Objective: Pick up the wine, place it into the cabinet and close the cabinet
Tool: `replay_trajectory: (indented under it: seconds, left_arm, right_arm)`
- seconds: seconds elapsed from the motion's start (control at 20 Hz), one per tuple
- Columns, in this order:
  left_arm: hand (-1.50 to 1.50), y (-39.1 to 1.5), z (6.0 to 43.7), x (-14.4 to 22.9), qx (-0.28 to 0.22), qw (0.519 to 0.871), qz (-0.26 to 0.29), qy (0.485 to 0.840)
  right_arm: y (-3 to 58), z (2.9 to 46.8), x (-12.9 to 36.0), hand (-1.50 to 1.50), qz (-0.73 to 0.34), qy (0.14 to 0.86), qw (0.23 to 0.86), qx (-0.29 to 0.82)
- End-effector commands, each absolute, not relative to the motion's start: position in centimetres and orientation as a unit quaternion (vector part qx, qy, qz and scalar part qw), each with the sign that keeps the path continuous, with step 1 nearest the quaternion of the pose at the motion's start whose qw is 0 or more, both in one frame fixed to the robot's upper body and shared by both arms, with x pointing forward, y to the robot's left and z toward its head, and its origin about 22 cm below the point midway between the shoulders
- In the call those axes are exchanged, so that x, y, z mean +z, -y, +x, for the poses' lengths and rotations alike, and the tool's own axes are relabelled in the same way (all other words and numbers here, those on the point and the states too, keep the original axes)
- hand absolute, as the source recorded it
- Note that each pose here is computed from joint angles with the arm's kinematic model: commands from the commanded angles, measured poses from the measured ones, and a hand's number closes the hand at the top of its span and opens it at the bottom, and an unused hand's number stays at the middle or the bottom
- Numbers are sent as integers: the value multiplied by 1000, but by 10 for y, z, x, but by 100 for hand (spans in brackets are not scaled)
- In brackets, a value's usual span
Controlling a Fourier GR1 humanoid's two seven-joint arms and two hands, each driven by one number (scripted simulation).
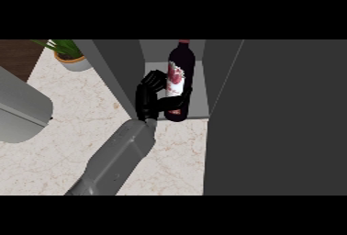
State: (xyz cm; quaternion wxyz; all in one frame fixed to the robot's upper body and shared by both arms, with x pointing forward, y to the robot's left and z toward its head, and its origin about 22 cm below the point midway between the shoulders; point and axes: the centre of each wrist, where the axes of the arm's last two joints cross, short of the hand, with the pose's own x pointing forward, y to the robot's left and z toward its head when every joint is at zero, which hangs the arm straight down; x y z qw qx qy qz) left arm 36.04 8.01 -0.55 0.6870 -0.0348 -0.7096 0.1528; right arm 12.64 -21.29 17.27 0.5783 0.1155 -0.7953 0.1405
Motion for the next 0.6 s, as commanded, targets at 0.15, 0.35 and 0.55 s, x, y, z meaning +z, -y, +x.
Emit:
replay_trajectory:
  seconds: [0.15, 0.35, 0.55]
  left_arm:
    - [150, -80, 394, 20, 157, 685, -23, 711]
    - [150, -78, 415, 46, 167, 679, -20, 715]
    - [150, -93, 412, 28, 133, 676, 39, 723]
  right_arm:
    - [221, 104, 188, -150, 147, 812, 551, 126]
    - [217, 107, 180, -150, 162, 808, 551, 130]
    - [222, 92, 192, -150, 158, 802, 557, 146]
